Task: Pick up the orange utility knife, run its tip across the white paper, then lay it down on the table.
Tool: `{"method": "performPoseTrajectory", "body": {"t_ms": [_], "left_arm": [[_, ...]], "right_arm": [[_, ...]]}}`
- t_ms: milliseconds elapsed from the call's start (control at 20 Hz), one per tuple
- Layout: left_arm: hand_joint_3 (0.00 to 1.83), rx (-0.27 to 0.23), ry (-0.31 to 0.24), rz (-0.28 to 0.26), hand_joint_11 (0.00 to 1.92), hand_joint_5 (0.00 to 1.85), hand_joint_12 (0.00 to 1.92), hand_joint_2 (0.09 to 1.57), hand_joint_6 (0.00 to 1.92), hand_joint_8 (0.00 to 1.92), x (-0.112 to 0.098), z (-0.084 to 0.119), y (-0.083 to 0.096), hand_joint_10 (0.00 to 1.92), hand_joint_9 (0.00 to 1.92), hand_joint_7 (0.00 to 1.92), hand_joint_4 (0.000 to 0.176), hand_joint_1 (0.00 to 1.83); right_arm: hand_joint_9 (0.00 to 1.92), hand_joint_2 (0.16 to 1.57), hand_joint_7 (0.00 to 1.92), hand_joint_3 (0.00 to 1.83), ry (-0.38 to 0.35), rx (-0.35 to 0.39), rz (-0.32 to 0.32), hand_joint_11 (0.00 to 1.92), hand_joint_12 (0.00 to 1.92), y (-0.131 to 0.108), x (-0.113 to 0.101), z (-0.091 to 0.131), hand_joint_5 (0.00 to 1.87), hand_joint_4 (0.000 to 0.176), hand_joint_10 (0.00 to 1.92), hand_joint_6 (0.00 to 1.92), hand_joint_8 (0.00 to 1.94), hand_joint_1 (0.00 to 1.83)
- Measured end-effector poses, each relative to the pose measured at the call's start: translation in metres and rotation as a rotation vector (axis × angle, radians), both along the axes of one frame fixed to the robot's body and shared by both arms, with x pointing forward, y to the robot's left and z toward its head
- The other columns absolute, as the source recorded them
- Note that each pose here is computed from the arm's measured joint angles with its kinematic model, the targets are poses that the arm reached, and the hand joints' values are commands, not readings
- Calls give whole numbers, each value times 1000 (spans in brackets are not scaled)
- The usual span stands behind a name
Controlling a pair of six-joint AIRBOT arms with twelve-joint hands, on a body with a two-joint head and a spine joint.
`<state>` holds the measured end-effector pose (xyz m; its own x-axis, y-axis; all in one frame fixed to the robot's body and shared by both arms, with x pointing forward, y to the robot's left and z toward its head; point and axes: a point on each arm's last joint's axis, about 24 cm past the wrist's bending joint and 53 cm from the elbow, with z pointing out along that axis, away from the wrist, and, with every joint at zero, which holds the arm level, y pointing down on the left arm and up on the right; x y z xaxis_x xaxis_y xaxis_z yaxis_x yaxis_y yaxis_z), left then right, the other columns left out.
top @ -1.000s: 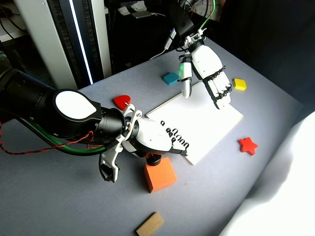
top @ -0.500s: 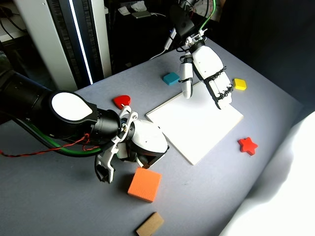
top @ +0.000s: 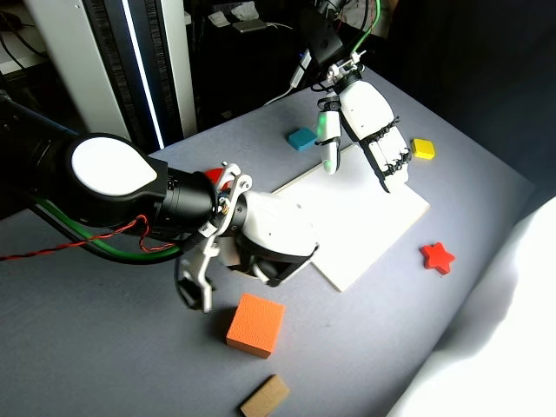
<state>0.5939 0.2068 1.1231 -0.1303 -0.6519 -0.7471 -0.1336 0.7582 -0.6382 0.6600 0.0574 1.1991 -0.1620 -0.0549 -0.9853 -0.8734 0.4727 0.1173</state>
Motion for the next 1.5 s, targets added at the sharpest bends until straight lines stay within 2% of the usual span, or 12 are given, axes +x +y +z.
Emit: {"method": "performPoseTrajectory", "body": {"t_ms": [50, 100, 200, 450, 650, 800, 900, 1000, 1150, 1350, 1500], "left_arm": [[2, 4, -1, 3, 0, 26, 581, 1300, 12, 3, 1, 0, 2, 3, 68, 80, 7, 0], [1, 7, -2, 8, 0, 21, 578, 1298, 9, 5, 3, -1, 4, 2, 65, 85, 11, 0], [1, 19, -12, 29, 0, 20, 577, 1297, 8, 5, 9, 0, 14, 1, 64, 86, 11, 0], [2, 52, -29, 89, 0, 17, 582, 1301, 5, 3, 32, 1, 44, 2, 63, 75, 7, 0], [1, 57, -20, 142, 0, 29, 590, 1303, 6, 1, 43, -2, 67, 3, 70, 83, 12, 0], [1, 68, -30, 174, 0, 27, 592, 1303, 3, 0, 50, 1, 81, 2, 69, 72, 3, 0], [0, 75, -30, 188, 0, 36, 556, 1302, 5, 1, 56, 1, 90, 1, 56, 64, 5, 0], [1, 82, -30, 207, 0, 9, 508, 1304, 1, 0, 60, 1, 100, 1, 45, 60, 8, 0], [0, 90, -35, 216, 0, 27, 560, 1299, 6, 1, 64, 2, 107, 6, 63, 74, 7, 0], [0, 95, -20, 223, 0, 33, 581, 1301, 6, 5, 65, -2, 113, 8, 74, 87, 8, 0], [1, 102, -17, 231, 0, 25, 604, 1303, 2, 0, 65, -3, 119, 1, 49, 68, 6, 0]], "right_arm": [[1836, 964, 1739, 736, -20, 33, 6, 1903, 1921, 8, -1, 8, 1565, 176, 1921, 1921, 1941, 1497], [1836, 967, 1741, 741, -40, 53, 11, 1903, 1921, 15, -3, 12, 1563, 176, 1921, 1921, 1941, 1495], [1836, 967, 1741, 742, -109, 87, 50, 1903, 1921, 32, -8, 18, 1563, 176, 1921, 1921, 1941, 1494], [1827, 953, 1725, 738, -122, 147, 98, 1899, 1921, 72, -18, 11, 1553, 176, 1921, 1921, 1941, 1498], [1816, 969, 1706, 697, -136, 160, 123, 1891, 1921, 93, -21, 10, 1520, 176, 1921, 1921, 1941, 1493], [1821, 977, 1711, 699, -139, 154, 118, 1894, 1921, 109, -14, 4, 1529, 176, 1921, 1921, 1941, 1484], [1827, 977, 1724, 692, -137, 143, 114, 1896, 1921, 120, -10, -2, 1528, 176, 1921, 1921, 1941, 1489], [1819, 998, 1715, 697, -134, 123, 126, 1890, 1921, 132, -12, -10, 1513, 176, 1921, 1921, 1941, 1451], [1809, 975, 1706, 692, -127, 91, 159, 1879, 1921, 146, -21, -23, 1521, 176, 1921, 1921, 1941, 1460], [1824, 977, 1725, 716, -137, 43, 212, 1888, 1921, 151, -34, -38, 1541, 176, 1921, 1921, 1941, 1458], [1833, 996, 1731, 715, -162, 10, 227, 1900, 1921, 152, -36, -46, 1528, 176, 1921, 1921, 1941, 1431]]}}
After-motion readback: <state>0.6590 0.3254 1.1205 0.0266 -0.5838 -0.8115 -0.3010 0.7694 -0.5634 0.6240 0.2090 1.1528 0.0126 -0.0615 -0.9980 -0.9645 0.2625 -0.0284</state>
